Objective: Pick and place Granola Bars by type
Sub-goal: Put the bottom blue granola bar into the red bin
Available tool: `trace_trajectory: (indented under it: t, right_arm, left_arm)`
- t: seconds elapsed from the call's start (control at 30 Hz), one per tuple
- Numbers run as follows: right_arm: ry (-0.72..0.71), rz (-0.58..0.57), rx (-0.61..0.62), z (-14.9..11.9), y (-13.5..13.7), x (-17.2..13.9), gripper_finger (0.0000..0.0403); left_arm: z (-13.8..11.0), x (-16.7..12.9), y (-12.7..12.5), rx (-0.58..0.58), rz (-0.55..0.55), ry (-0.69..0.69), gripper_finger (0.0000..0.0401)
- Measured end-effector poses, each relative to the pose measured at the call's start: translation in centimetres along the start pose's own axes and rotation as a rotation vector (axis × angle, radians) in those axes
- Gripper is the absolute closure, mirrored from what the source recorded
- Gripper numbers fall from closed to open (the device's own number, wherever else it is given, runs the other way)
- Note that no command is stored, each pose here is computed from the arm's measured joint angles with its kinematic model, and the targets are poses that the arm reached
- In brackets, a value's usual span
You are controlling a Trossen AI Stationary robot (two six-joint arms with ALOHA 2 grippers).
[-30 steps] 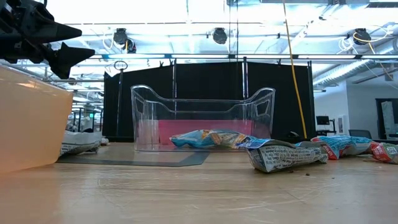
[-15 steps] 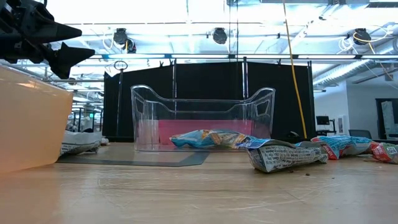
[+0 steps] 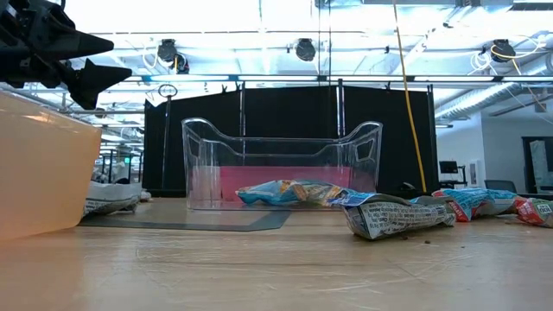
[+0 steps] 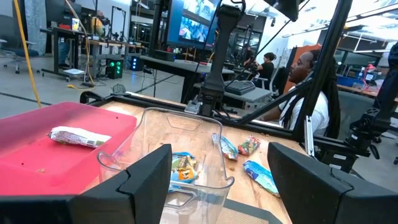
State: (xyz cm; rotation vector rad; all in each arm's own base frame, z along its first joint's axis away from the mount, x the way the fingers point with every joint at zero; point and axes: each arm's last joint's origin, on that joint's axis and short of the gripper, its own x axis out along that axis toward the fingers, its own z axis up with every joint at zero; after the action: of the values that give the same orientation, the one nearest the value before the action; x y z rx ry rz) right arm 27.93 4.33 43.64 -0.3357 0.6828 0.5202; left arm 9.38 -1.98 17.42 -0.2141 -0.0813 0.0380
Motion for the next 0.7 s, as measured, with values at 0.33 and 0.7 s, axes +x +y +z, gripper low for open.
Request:
trace_trajectory:
  t: [0.33,0.7]
  right_arm:
    - [0.146,-0.022,-0.094,-0.7,1.0,4.0,0.0106]
    - [0.286,-0.004,-0.059,-7.1,2.6,12.2,0.0106]
  left_arm:
    - [0.0,0.0,0.0,0.0,0.0,0.0,0.0132]
    - [0.0,0.0,0.0,0.0,0.0,0.0,0.0132]
